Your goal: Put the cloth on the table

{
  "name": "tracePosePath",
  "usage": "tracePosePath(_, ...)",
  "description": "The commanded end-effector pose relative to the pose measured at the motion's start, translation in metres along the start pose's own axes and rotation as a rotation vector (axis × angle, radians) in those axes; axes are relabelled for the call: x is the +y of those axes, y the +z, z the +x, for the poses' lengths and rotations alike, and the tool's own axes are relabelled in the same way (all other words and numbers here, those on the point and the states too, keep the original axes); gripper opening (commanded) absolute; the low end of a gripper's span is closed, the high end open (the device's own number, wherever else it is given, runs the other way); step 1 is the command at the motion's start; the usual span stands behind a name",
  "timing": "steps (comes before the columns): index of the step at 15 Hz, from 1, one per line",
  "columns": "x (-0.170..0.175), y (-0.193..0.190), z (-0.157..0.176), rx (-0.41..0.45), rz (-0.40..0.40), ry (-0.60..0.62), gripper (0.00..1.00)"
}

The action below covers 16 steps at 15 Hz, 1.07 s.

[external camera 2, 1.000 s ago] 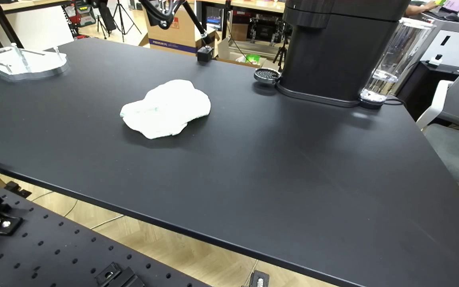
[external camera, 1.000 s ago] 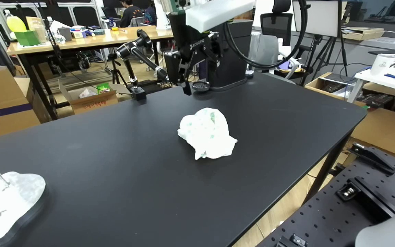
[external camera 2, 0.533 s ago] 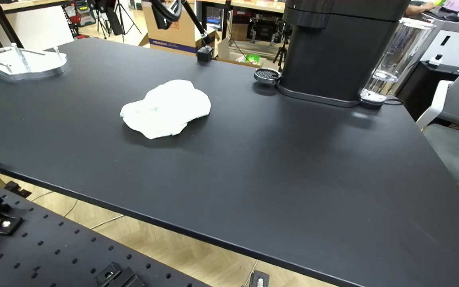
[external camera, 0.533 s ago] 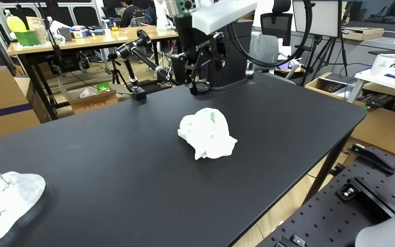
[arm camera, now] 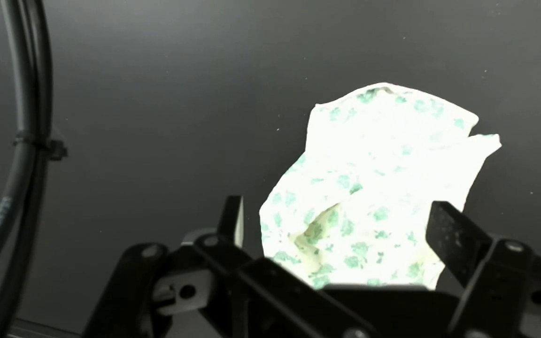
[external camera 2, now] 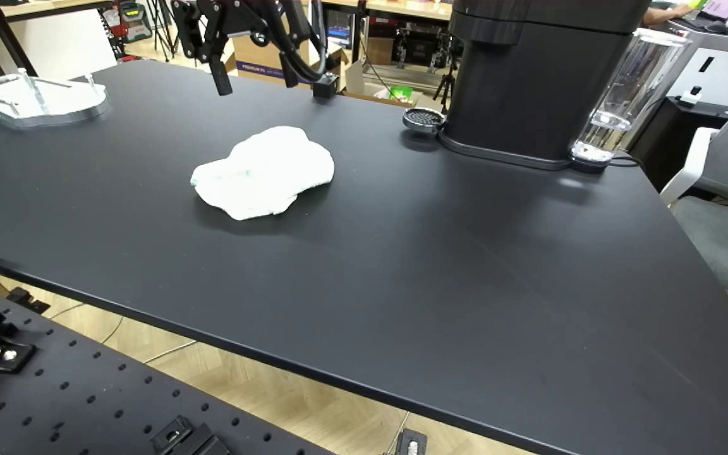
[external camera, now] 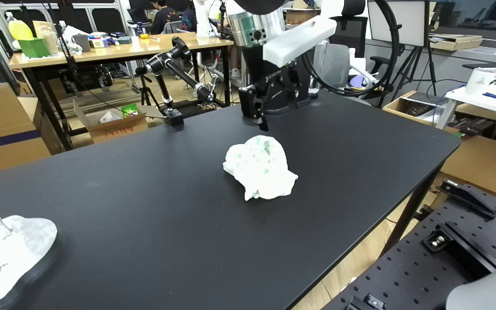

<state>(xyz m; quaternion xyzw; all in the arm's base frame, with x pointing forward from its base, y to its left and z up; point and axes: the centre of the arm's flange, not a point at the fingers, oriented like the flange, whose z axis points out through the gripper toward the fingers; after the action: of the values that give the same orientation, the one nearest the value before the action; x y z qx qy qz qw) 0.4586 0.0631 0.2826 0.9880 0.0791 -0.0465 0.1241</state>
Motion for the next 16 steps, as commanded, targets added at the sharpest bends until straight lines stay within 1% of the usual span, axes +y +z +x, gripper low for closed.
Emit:
tracePosePath(1,-0.002,-0.001,0.000,0.003,-0.001,-0.004,1.00)
tracePosePath(3,-0.004,-0.003,0.001,0.014,-0.011,-0.001,1.00)
tracePosePath(5,-0.005,0.006,0.007,0.006,-0.018,0.012,1.00)
tracePosePath(6,-0.007,0.014,0.010,-0.006,-0.010,0.012,1.00)
tracePosePath(9,-0.011,0.034,0.017,-0.025,-0.019,0.000,1.00)
tracePosePath(16,-0.022,0.075,0.039,-0.029,-0.038,-0.045,1.00)
